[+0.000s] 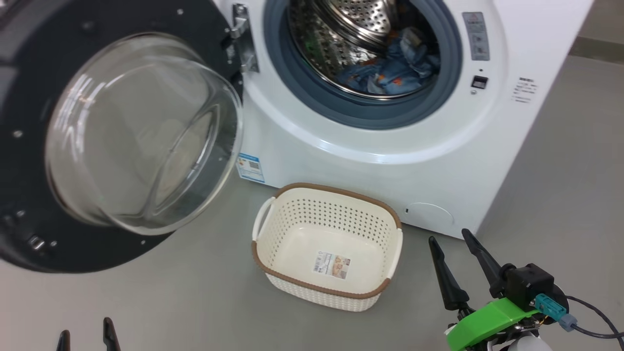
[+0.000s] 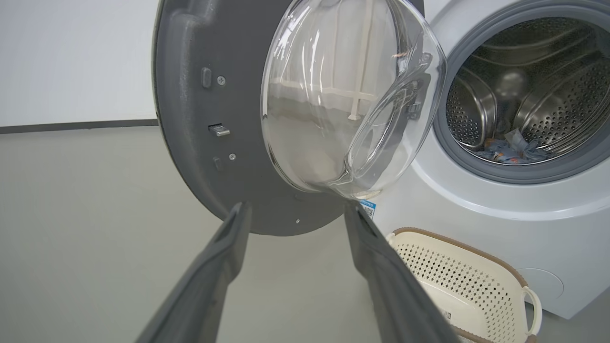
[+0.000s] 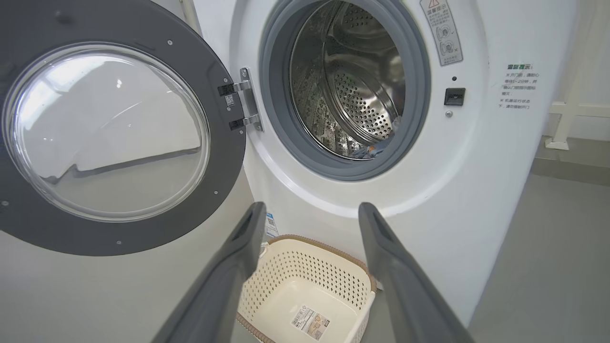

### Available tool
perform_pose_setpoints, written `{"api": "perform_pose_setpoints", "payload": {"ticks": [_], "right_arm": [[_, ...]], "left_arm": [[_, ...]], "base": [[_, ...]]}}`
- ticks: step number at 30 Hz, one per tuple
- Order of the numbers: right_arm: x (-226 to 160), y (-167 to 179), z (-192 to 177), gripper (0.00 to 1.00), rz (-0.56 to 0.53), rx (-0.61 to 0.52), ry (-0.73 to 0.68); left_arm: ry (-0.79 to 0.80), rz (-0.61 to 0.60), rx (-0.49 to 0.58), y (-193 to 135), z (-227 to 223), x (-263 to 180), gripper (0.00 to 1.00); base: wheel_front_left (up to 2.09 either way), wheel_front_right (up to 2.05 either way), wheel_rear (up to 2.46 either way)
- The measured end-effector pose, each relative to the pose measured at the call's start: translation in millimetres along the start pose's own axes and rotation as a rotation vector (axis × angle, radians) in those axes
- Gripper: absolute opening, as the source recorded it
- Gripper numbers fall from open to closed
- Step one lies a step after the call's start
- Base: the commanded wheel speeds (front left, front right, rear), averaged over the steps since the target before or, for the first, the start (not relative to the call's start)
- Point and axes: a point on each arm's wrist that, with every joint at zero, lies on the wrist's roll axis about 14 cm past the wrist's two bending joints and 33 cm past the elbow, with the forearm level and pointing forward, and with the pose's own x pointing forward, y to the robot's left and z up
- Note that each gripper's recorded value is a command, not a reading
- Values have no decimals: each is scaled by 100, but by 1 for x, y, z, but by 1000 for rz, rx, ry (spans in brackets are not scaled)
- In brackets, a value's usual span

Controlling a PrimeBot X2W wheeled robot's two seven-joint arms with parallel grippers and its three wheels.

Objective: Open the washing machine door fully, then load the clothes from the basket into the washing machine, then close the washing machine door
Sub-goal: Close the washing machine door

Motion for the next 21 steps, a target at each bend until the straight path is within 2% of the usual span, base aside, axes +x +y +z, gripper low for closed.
{"api": "perform_pose_setpoints", "payload": {"ticks": [8,21], "right_arm": [[8,25,-2,100,71,-3,8],[9,31,-12,100,93,-3,35]], "left_arm": [[-2,88,-19,25,0,-15,100],[21,147,-33,37,-6,-23,100]], "base": [[0,0,0],[0,0,0]]}}
